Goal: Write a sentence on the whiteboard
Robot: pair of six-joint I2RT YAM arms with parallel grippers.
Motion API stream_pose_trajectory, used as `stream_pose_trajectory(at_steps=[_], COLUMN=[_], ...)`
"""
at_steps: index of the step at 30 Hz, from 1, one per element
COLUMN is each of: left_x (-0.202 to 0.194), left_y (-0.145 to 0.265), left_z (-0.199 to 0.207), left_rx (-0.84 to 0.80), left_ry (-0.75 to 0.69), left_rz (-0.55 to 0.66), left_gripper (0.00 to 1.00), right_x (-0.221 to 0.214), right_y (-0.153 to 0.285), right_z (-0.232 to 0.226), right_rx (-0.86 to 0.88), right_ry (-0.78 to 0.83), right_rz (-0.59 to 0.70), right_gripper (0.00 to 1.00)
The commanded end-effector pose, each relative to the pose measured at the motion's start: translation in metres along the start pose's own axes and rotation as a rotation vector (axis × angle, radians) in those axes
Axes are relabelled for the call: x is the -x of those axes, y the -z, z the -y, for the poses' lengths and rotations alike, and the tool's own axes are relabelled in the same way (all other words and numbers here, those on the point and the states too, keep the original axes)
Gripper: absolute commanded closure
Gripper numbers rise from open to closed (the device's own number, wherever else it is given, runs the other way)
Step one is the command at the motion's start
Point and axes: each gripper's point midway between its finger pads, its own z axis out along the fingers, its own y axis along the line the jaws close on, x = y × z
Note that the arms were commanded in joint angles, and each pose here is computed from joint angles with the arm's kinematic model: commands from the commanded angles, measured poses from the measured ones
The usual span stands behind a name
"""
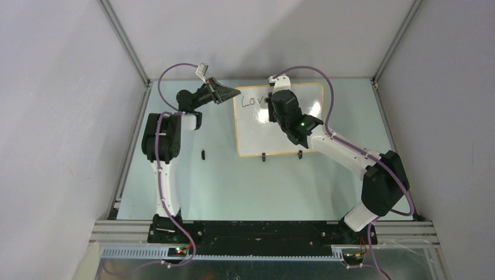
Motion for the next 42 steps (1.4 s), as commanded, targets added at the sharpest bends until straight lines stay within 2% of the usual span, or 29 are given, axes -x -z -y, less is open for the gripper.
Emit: stream_pose_trajectory(at_steps=[1, 5, 32, 42], left_x=[0.011, 0.012, 0.011, 0.010], left_y=[-0.005, -0.005, -0.005, -0.005], left_z=[0.023, 0.023, 0.021, 0.021], left_rx=[-0.052, -0.050, -0.041, -0.041], left_ry=[-0.082, -0.083, -0.083, -0.083], left_rz=[0.006, 0.006, 0.004, 0.003], left_gripper=[1.00, 1.00, 1.00, 1.00], right_x=[0.042, 0.051, 0.040, 0.033], right_y=[0.022, 0.036, 0.027, 0.021], right_z=[0.004, 0.004, 0.031, 0.030], right_rx=[0.003, 0.028, -0.044, 0.047], right_ry=[-0.035, -0.051, -0.085, -0.117], right_rz=[0.161, 0.242, 0.202, 0.158], right_gripper=[1.00, 1.00, 1.00, 1.00])
